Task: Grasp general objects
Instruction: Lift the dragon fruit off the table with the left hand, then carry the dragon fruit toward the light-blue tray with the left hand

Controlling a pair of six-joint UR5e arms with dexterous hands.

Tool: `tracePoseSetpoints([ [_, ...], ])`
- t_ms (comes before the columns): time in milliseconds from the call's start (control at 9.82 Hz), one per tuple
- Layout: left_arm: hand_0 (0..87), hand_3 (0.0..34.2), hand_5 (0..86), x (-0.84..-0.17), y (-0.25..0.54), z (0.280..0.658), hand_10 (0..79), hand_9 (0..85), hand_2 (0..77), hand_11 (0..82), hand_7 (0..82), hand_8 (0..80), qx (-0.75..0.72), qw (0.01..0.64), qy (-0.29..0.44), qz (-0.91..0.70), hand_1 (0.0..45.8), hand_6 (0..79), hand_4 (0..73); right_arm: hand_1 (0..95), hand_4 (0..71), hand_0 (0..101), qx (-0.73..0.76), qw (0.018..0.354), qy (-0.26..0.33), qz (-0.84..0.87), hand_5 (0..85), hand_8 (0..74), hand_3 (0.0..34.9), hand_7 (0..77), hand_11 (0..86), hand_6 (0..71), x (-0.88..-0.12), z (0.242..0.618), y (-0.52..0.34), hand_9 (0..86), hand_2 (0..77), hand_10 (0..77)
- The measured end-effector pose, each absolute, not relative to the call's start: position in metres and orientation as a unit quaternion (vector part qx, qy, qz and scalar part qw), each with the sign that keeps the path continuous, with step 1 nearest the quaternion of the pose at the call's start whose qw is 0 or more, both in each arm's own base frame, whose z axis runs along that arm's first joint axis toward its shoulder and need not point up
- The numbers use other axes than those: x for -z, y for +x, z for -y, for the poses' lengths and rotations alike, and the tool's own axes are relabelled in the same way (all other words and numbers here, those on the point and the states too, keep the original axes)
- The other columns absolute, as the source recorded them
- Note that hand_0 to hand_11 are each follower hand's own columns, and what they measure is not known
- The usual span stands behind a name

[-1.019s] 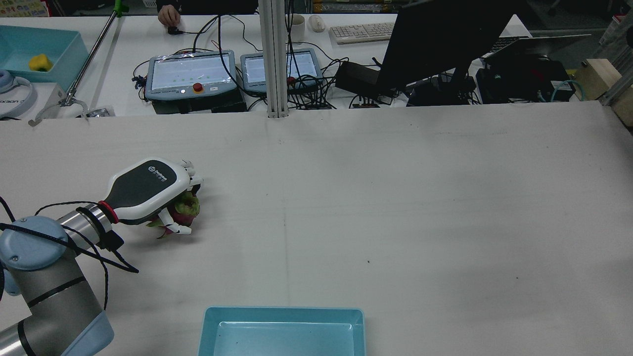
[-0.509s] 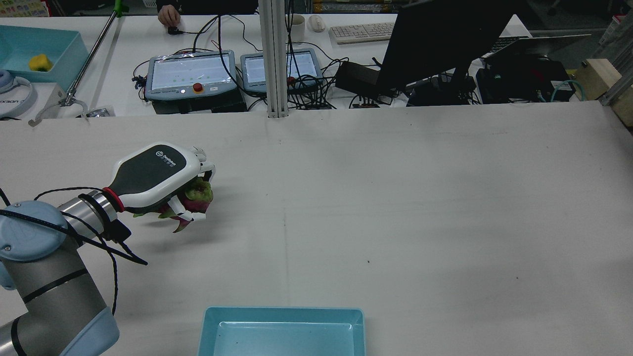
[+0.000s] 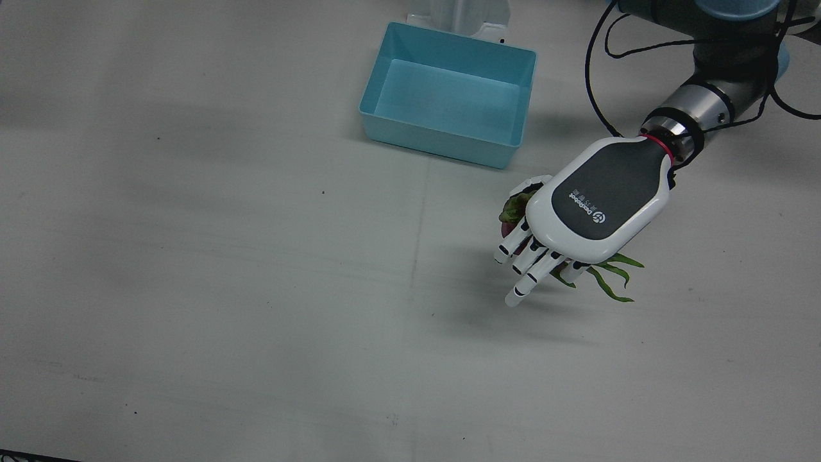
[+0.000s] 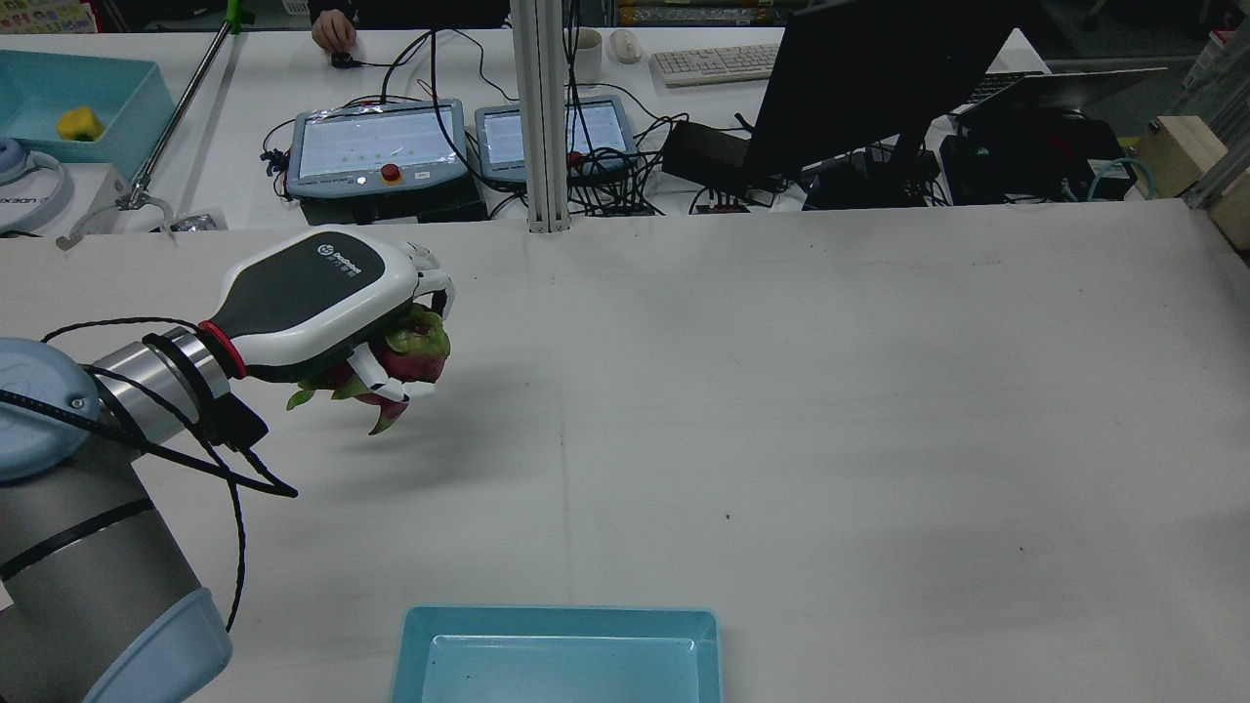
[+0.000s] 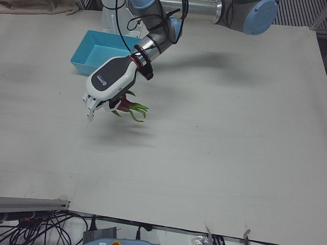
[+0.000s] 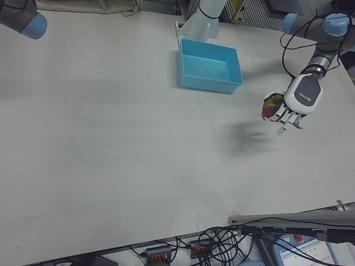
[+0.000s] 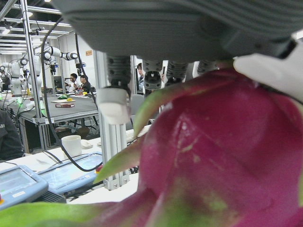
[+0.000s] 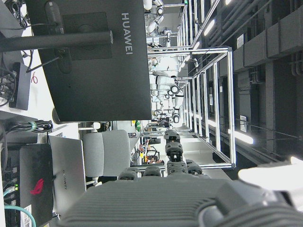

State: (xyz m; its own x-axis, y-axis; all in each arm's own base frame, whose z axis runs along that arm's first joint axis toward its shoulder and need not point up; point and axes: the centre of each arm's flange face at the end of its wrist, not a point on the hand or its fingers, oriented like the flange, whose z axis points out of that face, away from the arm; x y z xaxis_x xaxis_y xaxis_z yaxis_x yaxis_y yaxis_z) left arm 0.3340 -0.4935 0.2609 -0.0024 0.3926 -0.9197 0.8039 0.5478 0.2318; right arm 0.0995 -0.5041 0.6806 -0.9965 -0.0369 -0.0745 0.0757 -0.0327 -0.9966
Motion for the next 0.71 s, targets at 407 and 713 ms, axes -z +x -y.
tracePoseSetpoints([
  [407,39.3,0.0,44.2,-0.244,0.342,0.478,70.4,19.1,39.3,70.4,69.8,24.0,0.202,0.554,0.283,-0.756,0.0,41.5,16.4,4.9,0.0,0,0.718,0.039,0.014,-0.694,0.0,0.0,0.0,0.0,1.1,0.0,-0.681,0.504,0.1,1.6,1.6,0.0],
  [713,39.6,0.0,45.8,-0.219,0.342,0.481,70.4,24.0,39.3,70.4,69.8,27.3,0.229,0.529,0.113,-0.81,0.0,41.5,26.2,4.9,0.0,0,0.718,0.039,0.014,-0.694,0.0,0.0,0.0,0.0,1.1,0.0,-0.681,0.504,0.1,1.6,1.6,0.0],
])
